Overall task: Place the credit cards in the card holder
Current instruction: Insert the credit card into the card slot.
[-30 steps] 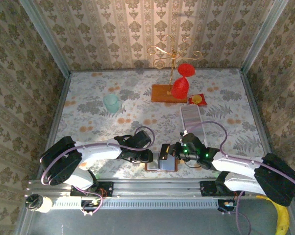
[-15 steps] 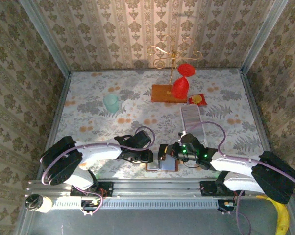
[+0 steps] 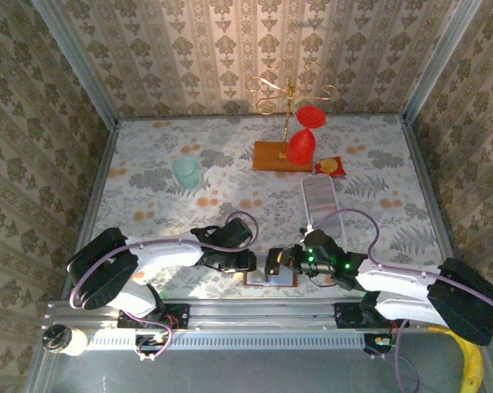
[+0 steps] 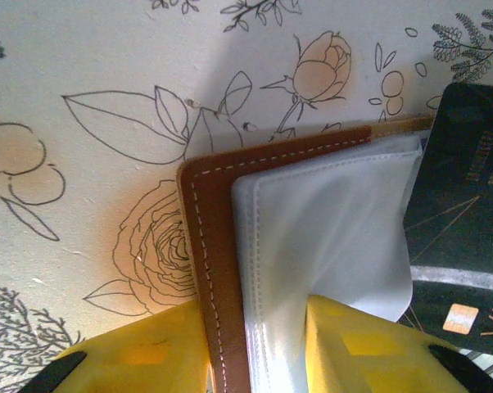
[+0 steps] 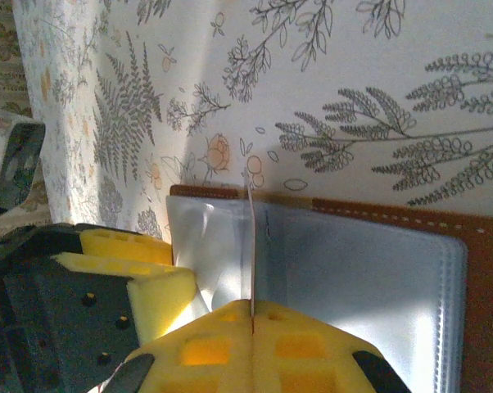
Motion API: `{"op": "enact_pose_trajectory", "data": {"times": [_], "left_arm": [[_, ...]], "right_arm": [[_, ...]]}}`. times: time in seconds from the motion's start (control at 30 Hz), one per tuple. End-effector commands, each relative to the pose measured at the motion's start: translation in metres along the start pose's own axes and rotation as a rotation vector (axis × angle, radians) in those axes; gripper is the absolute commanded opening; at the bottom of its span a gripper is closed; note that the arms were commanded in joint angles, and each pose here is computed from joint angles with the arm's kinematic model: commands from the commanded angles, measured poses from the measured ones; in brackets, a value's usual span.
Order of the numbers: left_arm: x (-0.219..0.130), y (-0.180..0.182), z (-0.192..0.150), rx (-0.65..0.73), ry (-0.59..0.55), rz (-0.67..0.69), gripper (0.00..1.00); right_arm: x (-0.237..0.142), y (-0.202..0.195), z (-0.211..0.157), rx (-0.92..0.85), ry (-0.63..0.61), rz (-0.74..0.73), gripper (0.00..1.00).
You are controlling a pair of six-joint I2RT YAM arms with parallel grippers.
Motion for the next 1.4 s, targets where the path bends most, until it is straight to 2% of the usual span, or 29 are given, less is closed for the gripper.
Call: {"op": "enact_pose_trajectory", "data": {"times": [0.0,0.97,1.23,1.37], "left_arm": [[0.016,0.060,-0.031,-0.042,0.104,0.207,0.32],[0.019,0.064,-0.033,-0.053,0.108,0.200,0.33],[0.018,0.066,-0.032,-0.063,0.095,0.202,0.38],[0.019,0.062,-0.030,-0.071,0.088,0.163,0.41]], "right_arm": [[-0.002,-0.012,-0.011,0.018,0.027,-0.034,0.00],[0.011,-0.005,-0.033,0.004,0.141,-0.050,0.00],[0.017,-0.003,-0.034,-0.030,0.163,-0.057,0.00],[0.021,0.000,-0.033,-0.053,0.173,-0.072,0.08]]}}
Point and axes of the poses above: each hand's point on the last joint's axis, 136 mm out from that joint toward the fingers, its own x axis out along the fingers, its own y axis along the line the jaws close on, z = x × y, the point moved 1 cm from there along -x, back along the fingers, and after that the axes turned 3 degrees about -x, right-handed, at the moved point
